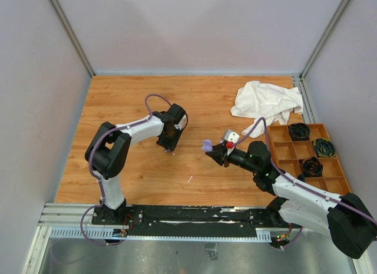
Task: Insert the wireless bluetooth earbuds into the charging case
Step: Pick up the earbud from the center of the board.
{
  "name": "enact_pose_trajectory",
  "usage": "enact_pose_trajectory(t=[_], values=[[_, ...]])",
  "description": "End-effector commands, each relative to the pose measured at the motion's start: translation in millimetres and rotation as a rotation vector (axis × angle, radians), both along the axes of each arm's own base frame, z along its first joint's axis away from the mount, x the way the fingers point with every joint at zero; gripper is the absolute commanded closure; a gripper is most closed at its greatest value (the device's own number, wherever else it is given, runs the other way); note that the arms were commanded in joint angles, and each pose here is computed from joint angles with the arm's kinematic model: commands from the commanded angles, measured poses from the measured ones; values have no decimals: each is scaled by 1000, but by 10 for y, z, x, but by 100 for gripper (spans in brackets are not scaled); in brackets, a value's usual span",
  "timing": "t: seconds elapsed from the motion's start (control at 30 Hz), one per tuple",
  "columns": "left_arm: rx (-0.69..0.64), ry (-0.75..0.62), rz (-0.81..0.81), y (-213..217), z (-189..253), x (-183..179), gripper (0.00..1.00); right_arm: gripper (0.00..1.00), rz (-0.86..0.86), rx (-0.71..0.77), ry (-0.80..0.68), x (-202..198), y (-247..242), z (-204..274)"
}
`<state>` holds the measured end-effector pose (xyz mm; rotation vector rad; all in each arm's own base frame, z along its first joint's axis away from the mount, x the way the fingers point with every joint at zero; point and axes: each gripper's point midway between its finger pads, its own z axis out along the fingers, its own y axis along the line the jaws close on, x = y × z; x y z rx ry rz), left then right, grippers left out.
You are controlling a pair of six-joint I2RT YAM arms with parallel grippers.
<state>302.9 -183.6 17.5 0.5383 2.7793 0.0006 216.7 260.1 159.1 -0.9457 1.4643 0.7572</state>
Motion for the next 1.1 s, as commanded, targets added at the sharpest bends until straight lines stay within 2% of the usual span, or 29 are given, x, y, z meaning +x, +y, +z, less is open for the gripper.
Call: enact_pose_trajectory(t=[0.0, 0.37, 0.53, 0.63, 0.83, 1.07], values=[[-7, 10, 2, 9, 62, -31, 63, 87, 32, 14, -16, -46, 65, 64], [27, 20, 29, 51, -7, -16, 69, 87, 34, 11, -13, -46, 70, 59], [46, 31, 46, 108, -20, -71, 77, 87, 34, 12, -14, -46, 66, 64], [31, 24, 63, 89, 15, -73, 79, 87, 34, 13, -15, -48, 67, 68], [-59, -47, 135, -26, 204, 12, 80, 87, 32, 18, -19, -47, 65, 82], [-242, -207, 268, -238, 617, 142, 80, 87, 18, 25, -20, -30, 54, 63]])
